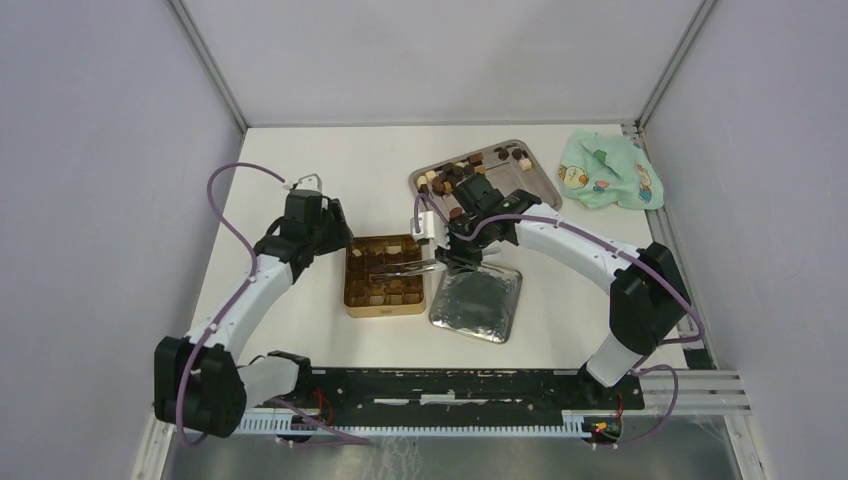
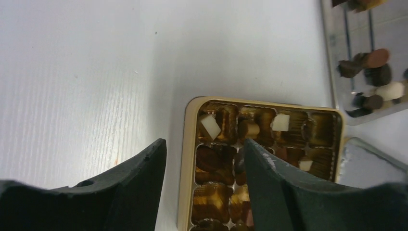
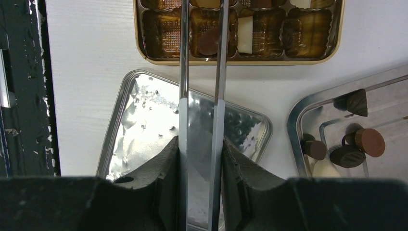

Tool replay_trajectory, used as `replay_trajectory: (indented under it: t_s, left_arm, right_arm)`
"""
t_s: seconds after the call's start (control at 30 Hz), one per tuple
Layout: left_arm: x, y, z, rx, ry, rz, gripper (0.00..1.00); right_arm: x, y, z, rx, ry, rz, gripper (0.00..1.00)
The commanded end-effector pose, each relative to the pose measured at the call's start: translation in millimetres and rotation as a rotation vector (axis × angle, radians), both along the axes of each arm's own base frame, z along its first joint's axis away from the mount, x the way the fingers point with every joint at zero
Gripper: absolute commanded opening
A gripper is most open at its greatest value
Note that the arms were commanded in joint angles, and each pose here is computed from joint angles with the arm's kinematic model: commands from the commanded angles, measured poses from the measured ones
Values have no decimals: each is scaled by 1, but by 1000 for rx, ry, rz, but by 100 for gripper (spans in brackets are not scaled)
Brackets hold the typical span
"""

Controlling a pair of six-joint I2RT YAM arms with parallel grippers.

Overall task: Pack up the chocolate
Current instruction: Adjust the packing box at the center of the board.

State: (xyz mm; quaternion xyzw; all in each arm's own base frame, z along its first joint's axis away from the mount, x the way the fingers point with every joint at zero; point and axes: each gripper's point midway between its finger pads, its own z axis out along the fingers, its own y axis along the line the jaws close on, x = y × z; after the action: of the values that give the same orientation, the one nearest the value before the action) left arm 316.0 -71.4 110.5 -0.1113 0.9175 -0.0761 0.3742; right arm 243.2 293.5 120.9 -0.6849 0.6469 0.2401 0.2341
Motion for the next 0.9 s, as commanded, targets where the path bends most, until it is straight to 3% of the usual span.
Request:
replay_trajectory:
  t_s: [0.0, 0.17, 0.3, 0.47, 0.7, 0.87]
  left_arm:
    - [-6, 1, 46, -79, -114, 65, 69]
    - [-21, -3, 75, -158, -202, 64, 79]
    - [-32, -9, 92, -230, -248, 59, 81]
    - [-44, -14, 107, -314, -295, 62, 82]
    - [-57, -25, 127, -425, -366, 32, 83]
    - [-63, -43, 136, -598, -446, -16, 97]
  right_arm:
    - [14, 12, 14, 37, -43, -26, 10]
    - [11, 14, 11, 41, -22, -23, 33]
    - [10, 18, 19, 68, -7, -18, 41]
    - [7, 20, 25, 92, 9, -13, 42]
    - [10, 10, 53, 209, 59, -19, 35]
    - [23, -20, 67, 294, 70, -88, 35]
